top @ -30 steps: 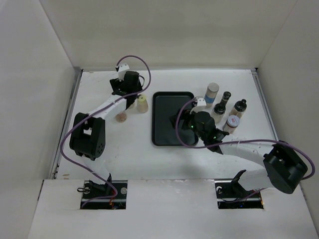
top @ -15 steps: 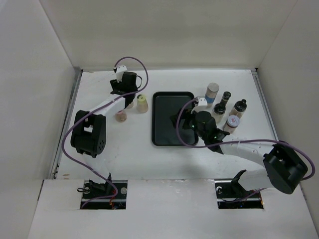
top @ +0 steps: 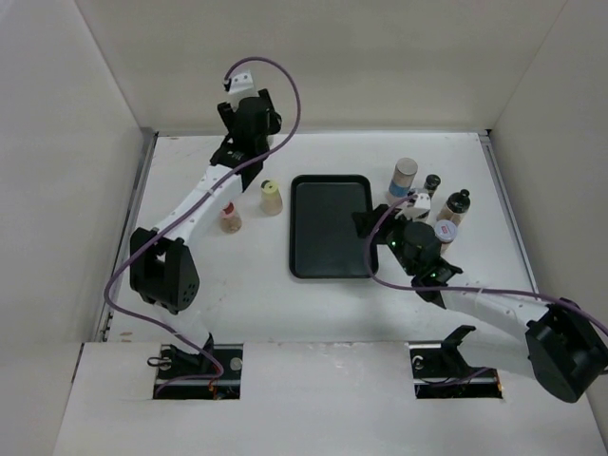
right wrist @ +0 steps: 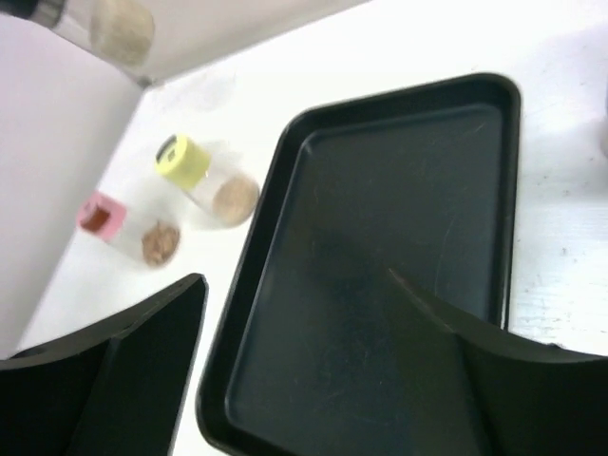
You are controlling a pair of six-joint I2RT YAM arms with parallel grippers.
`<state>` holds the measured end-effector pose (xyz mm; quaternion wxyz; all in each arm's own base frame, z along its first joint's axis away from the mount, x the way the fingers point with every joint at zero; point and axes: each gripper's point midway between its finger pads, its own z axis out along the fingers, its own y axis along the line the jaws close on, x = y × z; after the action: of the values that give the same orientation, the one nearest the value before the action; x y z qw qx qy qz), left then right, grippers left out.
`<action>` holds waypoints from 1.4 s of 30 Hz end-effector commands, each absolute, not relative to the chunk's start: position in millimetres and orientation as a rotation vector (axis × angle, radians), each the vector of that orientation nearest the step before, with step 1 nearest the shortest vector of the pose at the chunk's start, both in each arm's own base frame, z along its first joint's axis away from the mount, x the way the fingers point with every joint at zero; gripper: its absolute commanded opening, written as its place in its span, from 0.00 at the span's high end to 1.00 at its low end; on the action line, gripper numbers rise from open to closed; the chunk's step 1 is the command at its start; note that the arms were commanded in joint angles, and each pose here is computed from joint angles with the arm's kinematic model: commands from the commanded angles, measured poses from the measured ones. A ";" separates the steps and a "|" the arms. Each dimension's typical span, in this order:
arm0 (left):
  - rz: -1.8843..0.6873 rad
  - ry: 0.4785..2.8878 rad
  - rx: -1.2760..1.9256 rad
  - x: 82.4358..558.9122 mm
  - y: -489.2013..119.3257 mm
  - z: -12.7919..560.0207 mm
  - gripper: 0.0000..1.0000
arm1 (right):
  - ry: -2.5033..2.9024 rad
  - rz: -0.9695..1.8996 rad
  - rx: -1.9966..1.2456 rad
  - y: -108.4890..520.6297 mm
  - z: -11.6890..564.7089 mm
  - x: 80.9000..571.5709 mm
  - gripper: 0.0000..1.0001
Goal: Organize the condiment bottles
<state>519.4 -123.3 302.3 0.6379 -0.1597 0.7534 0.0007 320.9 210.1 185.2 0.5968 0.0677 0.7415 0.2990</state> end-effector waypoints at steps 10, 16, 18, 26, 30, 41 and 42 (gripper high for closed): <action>-0.301 1.643 -0.121 499.4 -290.8 337.6 0.58 | 1.587 0.669 0.352 164.9 208.4 331.7 0.62; -0.314 1.686 -0.074 504.9 -323.5 305.7 0.58 | 1.586 0.667 0.354 163.3 207.9 331.7 0.54; -0.311 1.698 -0.065 507.1 -329.3 294.1 0.58 | 1.587 0.662 0.358 162.0 207.0 331.7 0.53; -0.310 1.751 -0.037 514.5 -345.0 252.7 0.58 | 1.585 0.659 0.364 159.4 207.0 332.3 0.50; -0.314 1.771 -0.024 515.5 -350.0 239.6 0.57 | 1.585 0.660 0.363 159.9 207.2 332.6 0.49; -0.301 1.796 -0.010 521.2 -355.9 214.5 0.57 | 1.587 0.662 0.363 159.7 206.7 332.9 0.47; -0.301 1.796 -0.010 521.4 -356.0 213.5 0.57 | 1.588 0.661 0.363 160.1 206.2 332.8 0.47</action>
<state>507.2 -340.5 145.2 0.5518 0.0270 0.8299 -0.0774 330.4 162.7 189.4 0.6203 0.1472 0.7193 0.2760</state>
